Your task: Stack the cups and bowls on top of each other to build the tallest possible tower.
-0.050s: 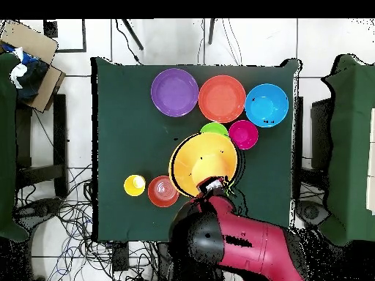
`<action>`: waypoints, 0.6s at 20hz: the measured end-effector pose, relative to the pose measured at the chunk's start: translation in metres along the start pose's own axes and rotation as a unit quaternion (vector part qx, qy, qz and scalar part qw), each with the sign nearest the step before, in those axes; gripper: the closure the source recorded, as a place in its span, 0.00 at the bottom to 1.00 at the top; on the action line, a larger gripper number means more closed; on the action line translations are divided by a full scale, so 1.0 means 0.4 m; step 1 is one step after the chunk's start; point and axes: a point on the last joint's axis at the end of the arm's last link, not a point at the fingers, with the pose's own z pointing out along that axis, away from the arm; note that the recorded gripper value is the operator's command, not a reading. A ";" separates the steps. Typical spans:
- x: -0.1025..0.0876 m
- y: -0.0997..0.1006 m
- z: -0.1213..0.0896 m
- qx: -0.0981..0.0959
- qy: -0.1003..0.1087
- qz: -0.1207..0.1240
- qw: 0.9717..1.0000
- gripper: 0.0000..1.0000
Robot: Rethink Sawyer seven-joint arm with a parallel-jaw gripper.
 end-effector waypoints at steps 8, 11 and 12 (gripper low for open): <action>-0.020 -0.014 0.019 0.003 0.002 0.009 1.000 1.00; -0.027 -0.017 0.035 -0.002 -0.004 0.007 1.000 1.00; -0.026 -0.016 0.040 -0.004 -0.007 0.004 1.000 1.00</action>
